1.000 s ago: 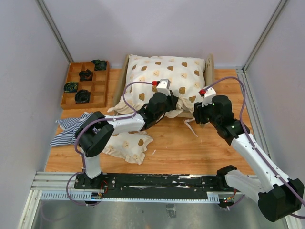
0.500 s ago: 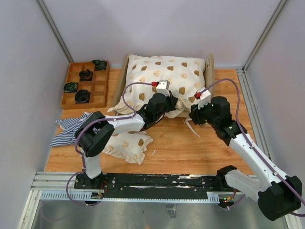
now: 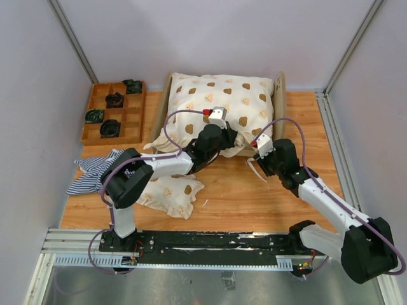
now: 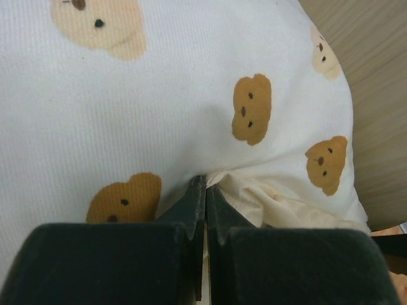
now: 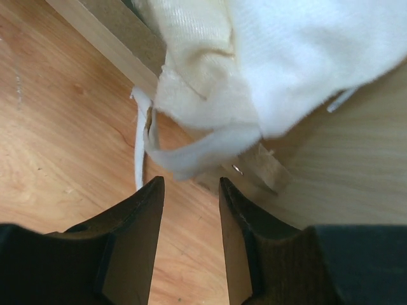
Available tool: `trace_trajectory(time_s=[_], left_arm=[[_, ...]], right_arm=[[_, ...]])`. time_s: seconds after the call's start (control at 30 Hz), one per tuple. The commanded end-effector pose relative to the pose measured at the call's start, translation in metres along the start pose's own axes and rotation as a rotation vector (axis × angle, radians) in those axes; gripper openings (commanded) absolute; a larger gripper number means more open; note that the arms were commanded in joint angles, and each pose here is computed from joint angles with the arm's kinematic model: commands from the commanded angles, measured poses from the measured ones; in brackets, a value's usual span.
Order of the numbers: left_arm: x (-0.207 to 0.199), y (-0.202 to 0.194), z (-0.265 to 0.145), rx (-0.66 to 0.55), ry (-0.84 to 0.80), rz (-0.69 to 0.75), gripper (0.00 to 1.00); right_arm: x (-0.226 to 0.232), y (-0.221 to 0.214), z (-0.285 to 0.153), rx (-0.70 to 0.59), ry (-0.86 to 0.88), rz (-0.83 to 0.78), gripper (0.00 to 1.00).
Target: Set up the pet bed
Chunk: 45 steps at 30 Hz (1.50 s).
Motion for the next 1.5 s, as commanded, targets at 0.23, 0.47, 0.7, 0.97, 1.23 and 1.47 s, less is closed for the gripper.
trace_trajectory(time_s=[0.23, 0.47, 0.7, 0.97, 1.23, 1.47], left_arm=[[0.005, -0.006, 0.008, 0.007, -0.002, -0.003, 0.00], [0.011, -0.012, 0.013, 0.013, 0.018, 0.004, 0.00], [0.015, -0.019, 0.015, 0.030, 0.028, -0.006, 0.00], [0.018, -0.023, 0.013, 0.039, 0.036, -0.012, 0.00], [0.011, -0.014, 0.005, 0.031, 0.009, -0.042, 0.00], [0.008, -0.003, 0.002, 0.012, -0.002, -0.051, 0.00]], right_arm=[[-0.006, -0.007, 0.041, 0.046, -0.061, -0.150, 0.23], [-0.030, 0.035, -0.020, -0.079, -0.172, -0.014, 0.00], [-0.050, 0.057, -0.064, -0.022, -0.200, 0.008, 0.00], [-0.084, 0.110, -0.095, -0.183, -0.264, -0.092, 0.00], [-0.099, 0.128, -0.079, -0.210, -0.283, -0.402, 0.00], [-0.100, 0.136, -0.086, -0.207, -0.209, -0.566, 0.00]])
Point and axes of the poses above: each gripper's point midway between its finger pads, its own z axis out along the fingers, its own x axis along the line the jaws close on, y = z × x, the point moved 8 cm from there along -z, back along the fingers, and after that the axes turned 9 degrees about -z, right-handed, at the moved point
